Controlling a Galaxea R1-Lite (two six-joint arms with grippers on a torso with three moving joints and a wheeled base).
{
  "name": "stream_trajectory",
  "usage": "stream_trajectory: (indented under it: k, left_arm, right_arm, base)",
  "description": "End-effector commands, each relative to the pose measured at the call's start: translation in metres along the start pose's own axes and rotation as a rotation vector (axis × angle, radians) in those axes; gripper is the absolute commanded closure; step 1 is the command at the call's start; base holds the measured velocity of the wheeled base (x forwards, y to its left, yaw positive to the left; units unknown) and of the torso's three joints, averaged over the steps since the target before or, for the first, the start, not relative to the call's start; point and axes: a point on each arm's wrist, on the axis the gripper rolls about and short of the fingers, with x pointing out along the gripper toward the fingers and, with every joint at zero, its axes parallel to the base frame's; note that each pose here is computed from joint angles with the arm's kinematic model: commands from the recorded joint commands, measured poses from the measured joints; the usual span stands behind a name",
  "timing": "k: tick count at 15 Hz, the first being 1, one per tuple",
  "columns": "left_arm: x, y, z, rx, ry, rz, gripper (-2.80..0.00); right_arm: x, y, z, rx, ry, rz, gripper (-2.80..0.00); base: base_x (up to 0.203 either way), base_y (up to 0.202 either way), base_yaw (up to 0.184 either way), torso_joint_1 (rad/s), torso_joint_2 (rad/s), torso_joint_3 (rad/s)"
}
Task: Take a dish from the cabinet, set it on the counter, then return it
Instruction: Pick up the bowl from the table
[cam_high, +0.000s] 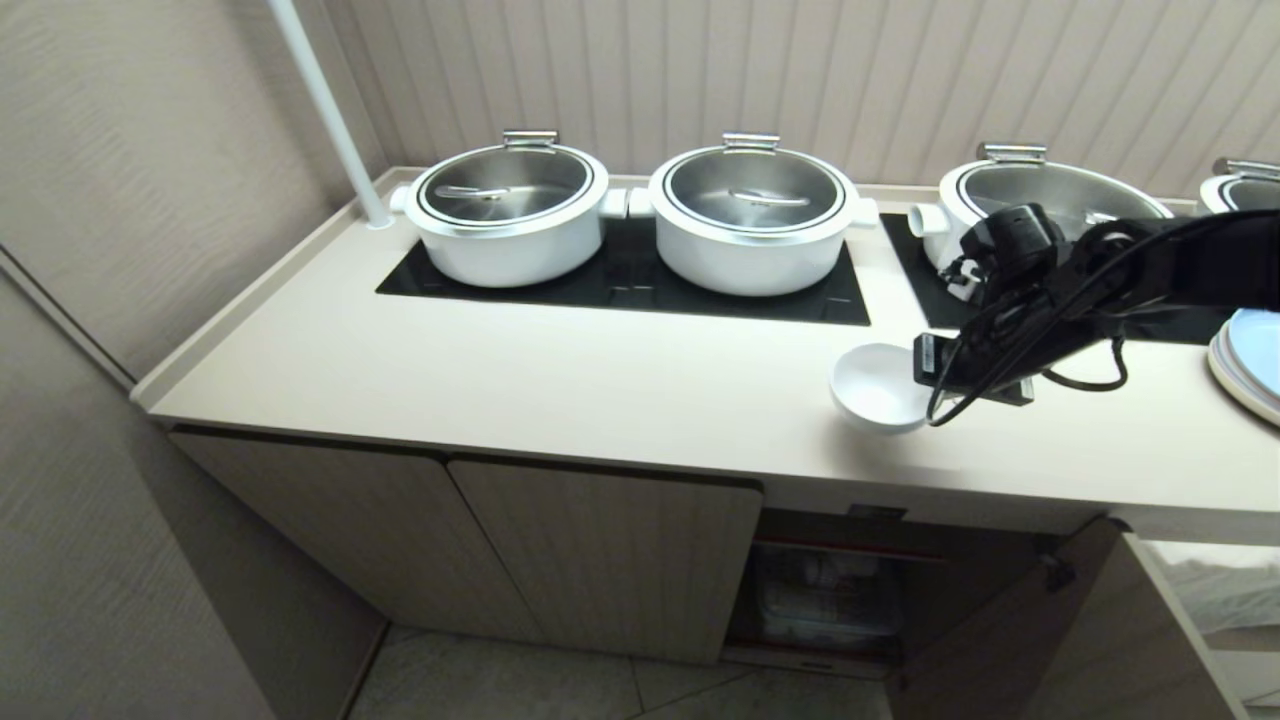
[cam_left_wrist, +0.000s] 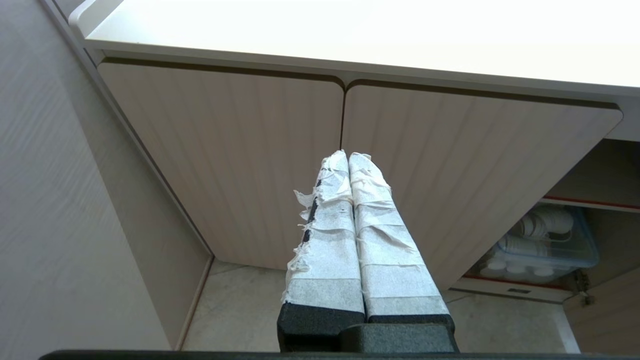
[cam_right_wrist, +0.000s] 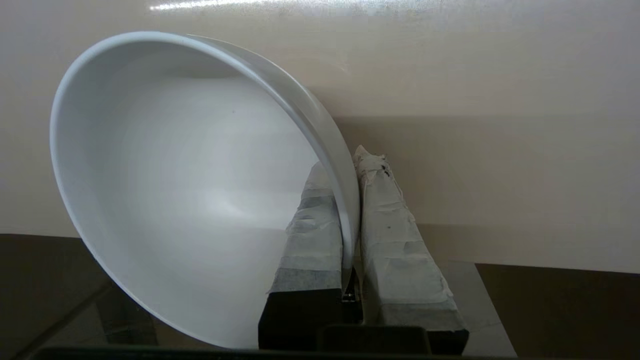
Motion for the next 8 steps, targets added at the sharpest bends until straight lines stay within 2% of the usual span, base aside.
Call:
stream_trajectory:
  k: [1, 3, 8]
  left_arm:
    - [0.0, 0.0, 0.0, -0.001, 0.0, 0.001, 0.0]
    - [0.0, 0.0, 0.0, -0.001, 0.0, 0.001, 0.0]
    - [0.0, 0.0, 0.0, -0.001, -0.001, 0.001, 0.0]
  right_arm:
    - [-0.012, -0.001, -0.005, 0.002, 0.003, 0.0, 0.0]
    - [-0.019, -0.006, -0.019, 0.004, 0.035, -0.009, 0.0]
    - [-0.047, -0.017, -0.054, 0.004, 0.048, -0.011, 0.0]
  base:
    - [0.0, 0.0, 0.0, 0.0, 0.0, 0.0]
    - [0.0, 0.0, 0.0, 0.0, 0.0, 0.0]
    - [0.0, 0.0, 0.0, 0.0, 0.0, 0.0]
